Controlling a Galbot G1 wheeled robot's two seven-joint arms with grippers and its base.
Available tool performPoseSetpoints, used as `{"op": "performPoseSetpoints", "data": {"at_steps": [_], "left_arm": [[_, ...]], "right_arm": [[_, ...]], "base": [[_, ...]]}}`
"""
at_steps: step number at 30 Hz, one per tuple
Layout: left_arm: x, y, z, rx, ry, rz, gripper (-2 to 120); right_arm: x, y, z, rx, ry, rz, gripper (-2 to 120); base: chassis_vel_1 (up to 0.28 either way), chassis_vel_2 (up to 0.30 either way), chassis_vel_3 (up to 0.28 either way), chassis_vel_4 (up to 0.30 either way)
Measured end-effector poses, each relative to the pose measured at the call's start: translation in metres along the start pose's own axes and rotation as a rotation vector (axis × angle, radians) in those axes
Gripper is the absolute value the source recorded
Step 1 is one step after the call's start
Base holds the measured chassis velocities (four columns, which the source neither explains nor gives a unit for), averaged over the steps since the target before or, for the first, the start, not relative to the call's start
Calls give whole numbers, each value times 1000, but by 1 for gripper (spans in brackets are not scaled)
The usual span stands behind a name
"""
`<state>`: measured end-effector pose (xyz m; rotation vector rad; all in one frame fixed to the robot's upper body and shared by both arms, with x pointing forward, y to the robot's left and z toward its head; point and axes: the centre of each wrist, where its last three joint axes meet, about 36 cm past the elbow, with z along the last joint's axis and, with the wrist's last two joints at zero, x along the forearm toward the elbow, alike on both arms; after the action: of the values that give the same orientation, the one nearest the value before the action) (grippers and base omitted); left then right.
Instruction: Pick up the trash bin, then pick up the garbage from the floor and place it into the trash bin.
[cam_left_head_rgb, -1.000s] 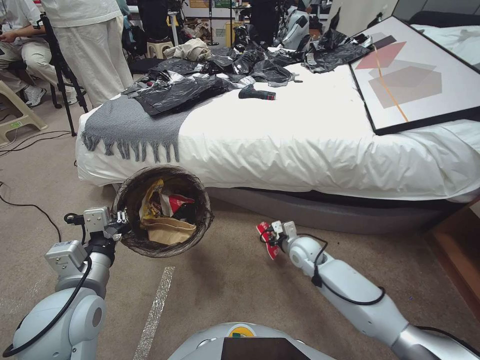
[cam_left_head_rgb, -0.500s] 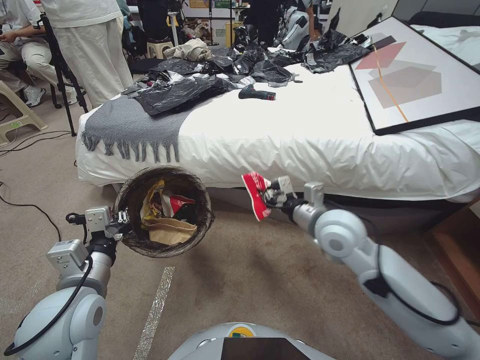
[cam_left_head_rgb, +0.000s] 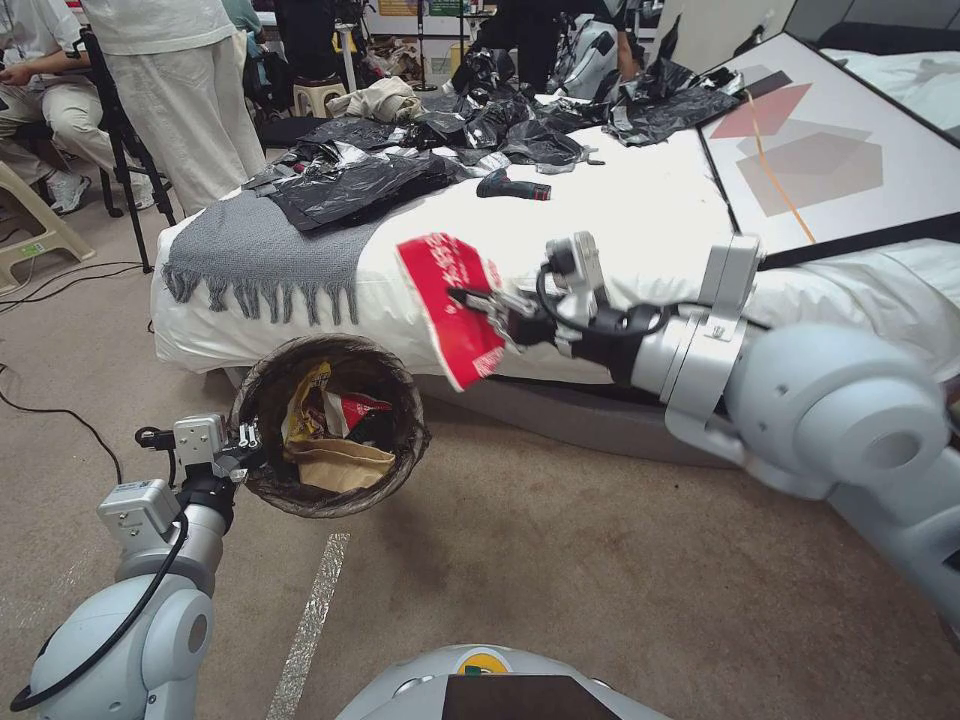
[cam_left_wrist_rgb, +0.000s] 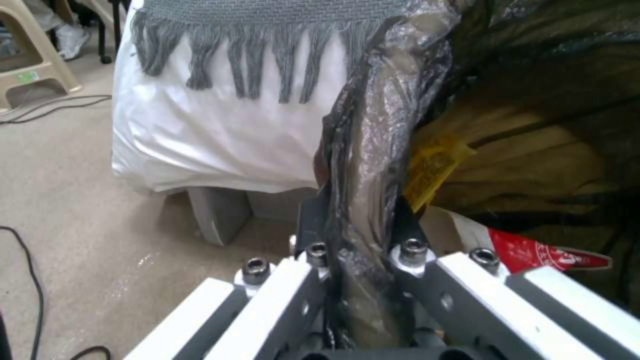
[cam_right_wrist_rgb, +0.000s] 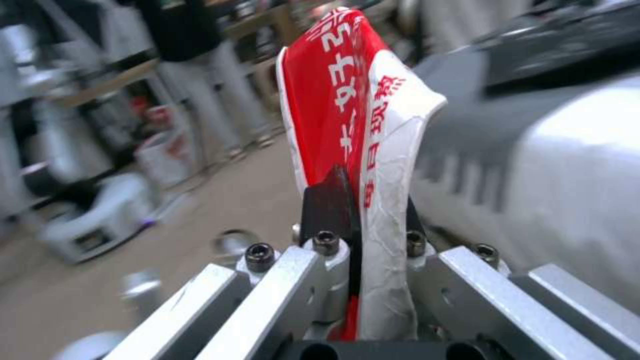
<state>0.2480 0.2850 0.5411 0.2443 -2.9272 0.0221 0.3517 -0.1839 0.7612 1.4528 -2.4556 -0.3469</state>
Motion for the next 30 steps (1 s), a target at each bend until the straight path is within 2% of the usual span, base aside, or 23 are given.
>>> {"op": "performPoseSetpoints", "data": {"at_steps": [5,10,13,22,26,30], "left_arm": [[0,0,0,-1,-1,2,0],[-1,-1,-1,0,-5,2,0],[-1,0,-2,2,-11,2,0],[-2,-1,-3,8,-16,4,0],[-2,1,-3,14,-17,1,0],[-1,2,-3,16,-17,-1,0]], "right_arm": [[-27,4,-21,-49,103,-120,0],[-49,5,-15,-56,185,-140,0],[-77,3,-2,-49,269,-123,0],[-108,-5,14,-31,336,-79,0],[-139,-25,41,-50,395,-11,0],[-151,-29,53,-64,412,6,0]], "base": [[0,0,0,0],[0,0,0,0],[0,0,0,0],[0,0,0,0],[0,0,0,0],[0,0,0,0]]}}
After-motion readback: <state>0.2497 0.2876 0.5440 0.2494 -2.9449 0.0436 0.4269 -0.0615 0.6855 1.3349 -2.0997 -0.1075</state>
